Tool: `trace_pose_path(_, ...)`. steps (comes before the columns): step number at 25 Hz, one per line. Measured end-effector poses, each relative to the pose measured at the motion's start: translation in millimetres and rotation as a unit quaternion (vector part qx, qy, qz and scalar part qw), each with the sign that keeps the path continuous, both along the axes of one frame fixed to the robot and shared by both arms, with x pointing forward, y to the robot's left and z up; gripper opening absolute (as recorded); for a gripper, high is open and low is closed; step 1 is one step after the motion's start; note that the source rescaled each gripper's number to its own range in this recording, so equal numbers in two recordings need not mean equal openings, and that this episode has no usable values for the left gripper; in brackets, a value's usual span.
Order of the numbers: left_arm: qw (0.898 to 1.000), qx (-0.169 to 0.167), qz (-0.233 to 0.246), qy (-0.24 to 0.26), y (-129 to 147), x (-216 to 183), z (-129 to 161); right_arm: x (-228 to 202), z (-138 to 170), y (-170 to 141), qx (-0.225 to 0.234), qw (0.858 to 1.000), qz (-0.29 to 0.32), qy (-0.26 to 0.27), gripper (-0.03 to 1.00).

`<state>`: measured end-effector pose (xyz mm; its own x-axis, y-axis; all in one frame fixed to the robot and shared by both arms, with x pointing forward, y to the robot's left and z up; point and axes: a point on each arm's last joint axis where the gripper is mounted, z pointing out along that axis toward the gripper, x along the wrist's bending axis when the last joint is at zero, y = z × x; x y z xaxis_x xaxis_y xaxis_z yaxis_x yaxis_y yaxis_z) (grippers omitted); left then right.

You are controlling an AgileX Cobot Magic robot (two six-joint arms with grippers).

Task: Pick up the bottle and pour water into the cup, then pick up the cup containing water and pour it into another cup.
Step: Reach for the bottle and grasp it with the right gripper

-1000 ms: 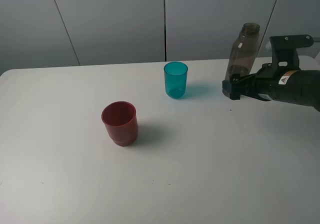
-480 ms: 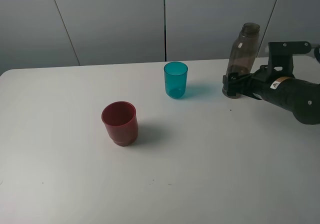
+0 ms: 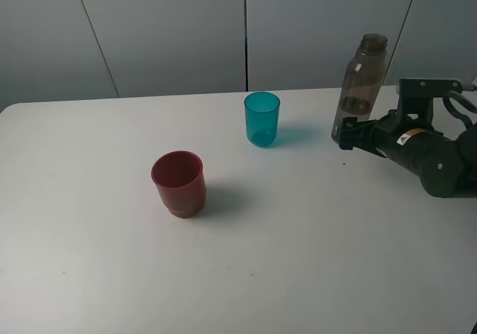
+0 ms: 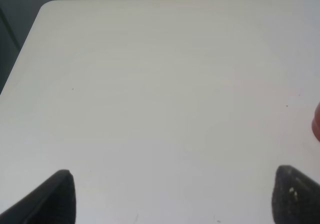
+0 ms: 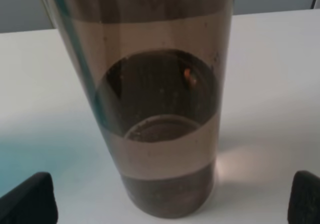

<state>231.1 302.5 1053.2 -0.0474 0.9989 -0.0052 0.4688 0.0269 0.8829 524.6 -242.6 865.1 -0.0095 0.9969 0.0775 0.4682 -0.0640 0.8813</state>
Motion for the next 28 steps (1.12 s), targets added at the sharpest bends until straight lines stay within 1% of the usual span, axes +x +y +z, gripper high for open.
trace_pose_path(6, 1.000, -0.001, 0.000, 0.000, 0.0, 0.0, 0.0, 11.1, 3.3, 3.2, -0.012, 1.000, 0.011, -0.017, 1.00)
trace_pose_path(13, 1.000, -0.001, 0.000, 0.000, 0.0, 0.0, 0.0, 24.6, -3.3, 8.5, -0.019, 0.999, 0.026, -0.021, 1.00)
trace_pose_path(28, 1.000, 0.000, 0.000, 0.000, 0.0, 0.0, 0.0, 52.3, -8.6, 15.1, -0.018, 0.999, 0.024, -0.040, 1.00)
